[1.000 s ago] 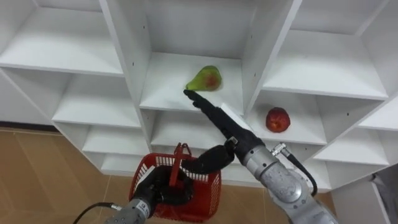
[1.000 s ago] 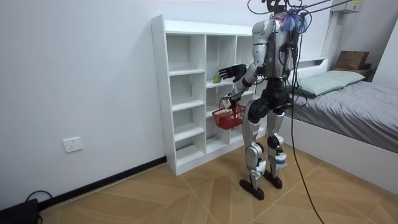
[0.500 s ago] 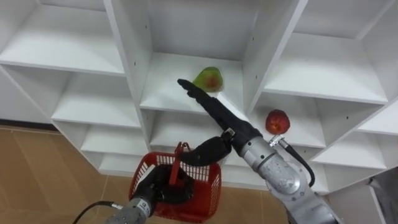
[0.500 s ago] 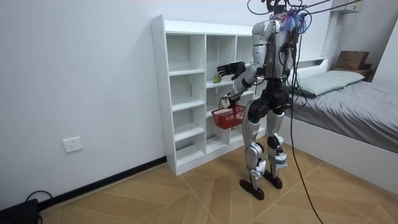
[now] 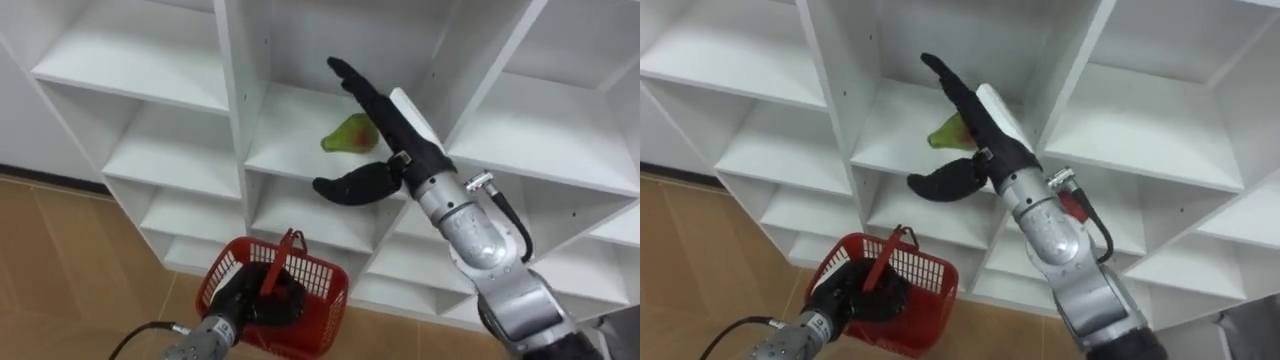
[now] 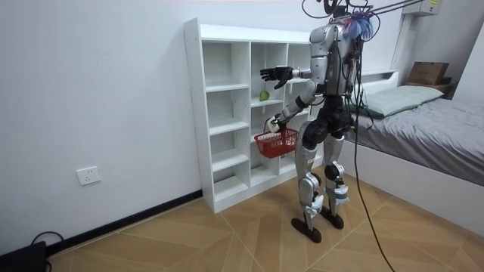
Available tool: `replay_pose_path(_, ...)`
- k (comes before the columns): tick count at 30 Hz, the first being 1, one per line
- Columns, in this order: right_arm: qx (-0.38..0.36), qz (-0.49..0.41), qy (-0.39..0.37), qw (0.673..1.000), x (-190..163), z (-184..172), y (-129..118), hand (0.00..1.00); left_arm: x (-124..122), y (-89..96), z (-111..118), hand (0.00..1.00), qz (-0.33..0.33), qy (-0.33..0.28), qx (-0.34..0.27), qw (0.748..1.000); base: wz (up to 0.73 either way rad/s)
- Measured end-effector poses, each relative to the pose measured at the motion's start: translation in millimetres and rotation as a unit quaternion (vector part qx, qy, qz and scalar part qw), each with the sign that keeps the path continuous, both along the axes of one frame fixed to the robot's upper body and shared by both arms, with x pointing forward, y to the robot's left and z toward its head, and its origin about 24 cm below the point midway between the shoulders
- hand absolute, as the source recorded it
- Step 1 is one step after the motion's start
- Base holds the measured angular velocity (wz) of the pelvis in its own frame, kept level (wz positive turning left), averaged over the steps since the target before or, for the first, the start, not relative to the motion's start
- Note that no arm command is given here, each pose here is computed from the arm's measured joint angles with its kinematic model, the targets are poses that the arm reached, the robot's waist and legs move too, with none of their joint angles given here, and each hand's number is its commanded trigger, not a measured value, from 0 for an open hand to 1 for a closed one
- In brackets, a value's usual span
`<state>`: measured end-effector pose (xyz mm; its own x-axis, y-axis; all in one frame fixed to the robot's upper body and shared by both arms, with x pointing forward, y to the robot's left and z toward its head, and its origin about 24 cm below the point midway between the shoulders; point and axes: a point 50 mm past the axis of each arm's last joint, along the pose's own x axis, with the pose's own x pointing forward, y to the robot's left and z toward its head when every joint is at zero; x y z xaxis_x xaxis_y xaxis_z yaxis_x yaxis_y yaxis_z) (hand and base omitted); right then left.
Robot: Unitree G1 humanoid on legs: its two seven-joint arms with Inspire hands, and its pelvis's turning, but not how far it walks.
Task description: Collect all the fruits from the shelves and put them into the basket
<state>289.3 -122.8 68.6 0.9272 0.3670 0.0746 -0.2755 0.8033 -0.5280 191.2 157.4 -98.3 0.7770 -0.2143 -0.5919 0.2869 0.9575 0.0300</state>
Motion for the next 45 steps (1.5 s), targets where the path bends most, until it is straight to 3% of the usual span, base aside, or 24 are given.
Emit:
replay_pose_path(6, -0.023, -0.038, -0.014, 0.999, 24.5, 8.4, -12.9, 0.00, -1.6, 14.9, 0.0, 1.00, 0.004, 0.003, 0.021, 1.000, 0.08)
replay_pose_path(13, -0.048, -0.073, -0.019, 0.996, 40.0, 10.3, -23.3, 0.00, -4.3, 17.0, -3.2, 1.00, -0.012, 0.025, 0.022, 0.999, 0.14)
replay_pose_path(26, -0.092, -0.112, 0.033, 0.989, 50.0, -8.2, -42.3, 0.00, -5.6, 16.6, -5.5, 1.00, -0.037, 0.048, 0.033, 0.998, 0.03)
replay_pose_path(45, -0.154, -0.131, 0.081, 0.976, 48.9, -34.6, -59.3, 0.00, -6.4, 31.1, -4.5, 1.00, -0.025, 0.050, 0.049, 0.997, 0.03)
